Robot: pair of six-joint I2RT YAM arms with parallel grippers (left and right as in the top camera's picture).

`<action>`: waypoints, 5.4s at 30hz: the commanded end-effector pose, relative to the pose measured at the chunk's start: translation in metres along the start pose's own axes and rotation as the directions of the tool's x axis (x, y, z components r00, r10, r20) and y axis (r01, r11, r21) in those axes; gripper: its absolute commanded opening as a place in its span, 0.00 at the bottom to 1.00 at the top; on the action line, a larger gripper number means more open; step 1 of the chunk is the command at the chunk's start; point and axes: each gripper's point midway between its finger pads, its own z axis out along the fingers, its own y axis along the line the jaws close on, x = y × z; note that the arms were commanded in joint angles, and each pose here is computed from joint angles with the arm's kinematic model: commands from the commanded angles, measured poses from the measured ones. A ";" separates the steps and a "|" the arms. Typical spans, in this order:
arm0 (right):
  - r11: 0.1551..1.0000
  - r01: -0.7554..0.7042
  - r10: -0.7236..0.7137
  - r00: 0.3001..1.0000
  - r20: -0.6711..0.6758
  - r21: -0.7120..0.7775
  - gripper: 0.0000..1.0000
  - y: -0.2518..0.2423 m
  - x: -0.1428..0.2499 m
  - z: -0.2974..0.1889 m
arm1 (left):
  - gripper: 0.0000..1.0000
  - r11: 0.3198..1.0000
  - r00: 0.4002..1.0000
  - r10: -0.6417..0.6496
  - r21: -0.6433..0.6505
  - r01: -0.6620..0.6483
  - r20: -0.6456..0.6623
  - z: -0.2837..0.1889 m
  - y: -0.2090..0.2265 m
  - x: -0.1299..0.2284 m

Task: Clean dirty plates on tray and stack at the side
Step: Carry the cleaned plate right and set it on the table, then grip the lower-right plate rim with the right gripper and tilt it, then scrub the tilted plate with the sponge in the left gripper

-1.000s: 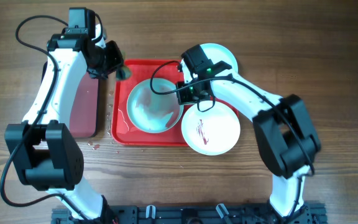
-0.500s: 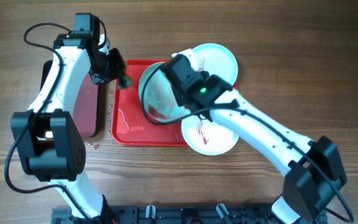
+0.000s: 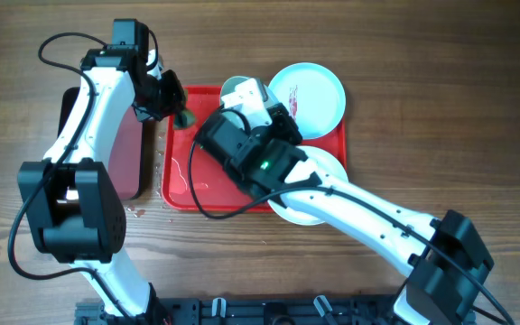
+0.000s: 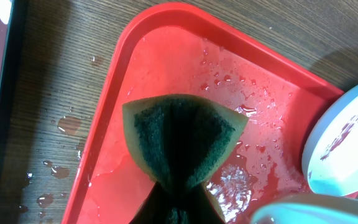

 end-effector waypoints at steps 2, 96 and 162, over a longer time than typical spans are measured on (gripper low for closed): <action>0.969 0.073 -0.103 0.988 0.116 0.235 0.04 -0.031 -0.028 -0.032 | 0.04 1.000 1.000 -0.010 -0.006 0.010 -0.001 0.002 0.000 -0.001; 0.606 -0.708 0.108 0.524 -0.845 -0.362 0.04 -0.009 0.258 0.053 | 0.04 0.996 0.997 0.074 -0.059 -0.074 0.006 0.010 -0.021 0.012; 0.449 -0.733 0.305 0.663 -0.683 -0.511 0.04 0.142 0.126 0.053 | 0.04 0.946 0.881 0.270 -0.064 -0.317 -0.388 0.018 0.001 0.118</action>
